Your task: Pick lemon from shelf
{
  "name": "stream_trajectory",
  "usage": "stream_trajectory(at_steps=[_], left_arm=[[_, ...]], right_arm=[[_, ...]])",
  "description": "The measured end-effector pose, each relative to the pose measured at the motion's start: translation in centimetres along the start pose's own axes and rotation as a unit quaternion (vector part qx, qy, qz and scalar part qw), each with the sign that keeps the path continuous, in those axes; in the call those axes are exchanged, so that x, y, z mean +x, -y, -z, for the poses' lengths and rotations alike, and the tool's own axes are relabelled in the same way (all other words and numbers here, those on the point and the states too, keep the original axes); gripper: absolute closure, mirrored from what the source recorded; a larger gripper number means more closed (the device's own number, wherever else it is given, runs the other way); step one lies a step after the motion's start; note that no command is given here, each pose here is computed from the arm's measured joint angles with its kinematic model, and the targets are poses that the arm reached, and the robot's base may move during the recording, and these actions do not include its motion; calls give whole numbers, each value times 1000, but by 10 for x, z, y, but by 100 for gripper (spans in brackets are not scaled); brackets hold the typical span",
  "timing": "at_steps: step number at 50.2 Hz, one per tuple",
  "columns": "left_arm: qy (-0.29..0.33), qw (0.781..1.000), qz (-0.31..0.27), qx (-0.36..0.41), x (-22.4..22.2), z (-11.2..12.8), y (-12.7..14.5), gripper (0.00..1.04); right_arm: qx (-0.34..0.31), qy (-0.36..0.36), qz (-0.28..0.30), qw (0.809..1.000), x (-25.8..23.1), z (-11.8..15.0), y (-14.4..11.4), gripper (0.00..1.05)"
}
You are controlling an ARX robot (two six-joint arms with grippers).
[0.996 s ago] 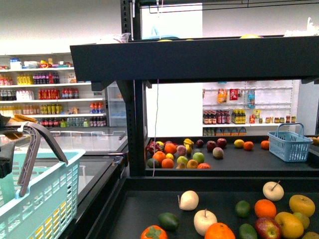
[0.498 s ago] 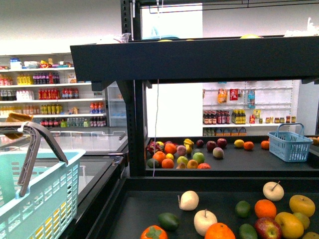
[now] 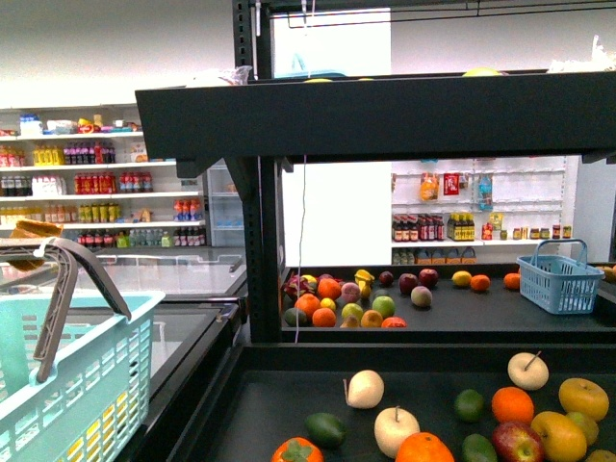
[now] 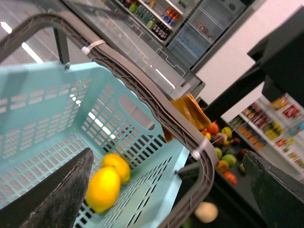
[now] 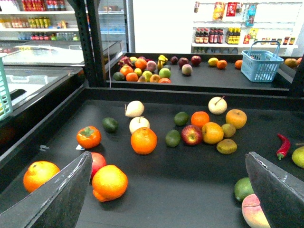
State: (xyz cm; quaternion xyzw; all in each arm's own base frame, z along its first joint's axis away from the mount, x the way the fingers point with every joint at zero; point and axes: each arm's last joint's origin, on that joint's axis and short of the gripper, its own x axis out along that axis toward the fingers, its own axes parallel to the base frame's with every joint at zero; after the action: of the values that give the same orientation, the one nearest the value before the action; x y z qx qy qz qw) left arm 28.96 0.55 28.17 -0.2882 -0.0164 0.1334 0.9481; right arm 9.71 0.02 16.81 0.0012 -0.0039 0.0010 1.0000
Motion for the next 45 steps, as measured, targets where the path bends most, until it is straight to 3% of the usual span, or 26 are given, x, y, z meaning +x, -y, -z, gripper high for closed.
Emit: stream_trajectory(at_steps=[3, 9, 13, 18, 36, 45], left_arm=[[1, 997, 13, 72, -31, 7, 9, 8], [-1, 989, 34, 145, -73, 21, 14, 9], [-29, 969, 107, 220, -102, 29, 8, 23], [-32, 957, 124, 261, -135, 43, -8, 39], [-19, 950, 138, 280, -157, 60, -58, 103], [-18, 949, 137, 283, -162, 66, -74, 102]], right_arm=[[0, 0, 0, 1000, 0, 0, 0, 8], [0, 0, 0, 1000, 0, 0, 0, 8], [0, 0, 0, 1000, 0, 0, 0, 8], [0, 0, 0, 1000, 0, 0, 0, 8], [0, 0, 0, 1000, 0, 0, 0, 8], [0, 0, 0, 1000, 0, 0, 0, 8]])
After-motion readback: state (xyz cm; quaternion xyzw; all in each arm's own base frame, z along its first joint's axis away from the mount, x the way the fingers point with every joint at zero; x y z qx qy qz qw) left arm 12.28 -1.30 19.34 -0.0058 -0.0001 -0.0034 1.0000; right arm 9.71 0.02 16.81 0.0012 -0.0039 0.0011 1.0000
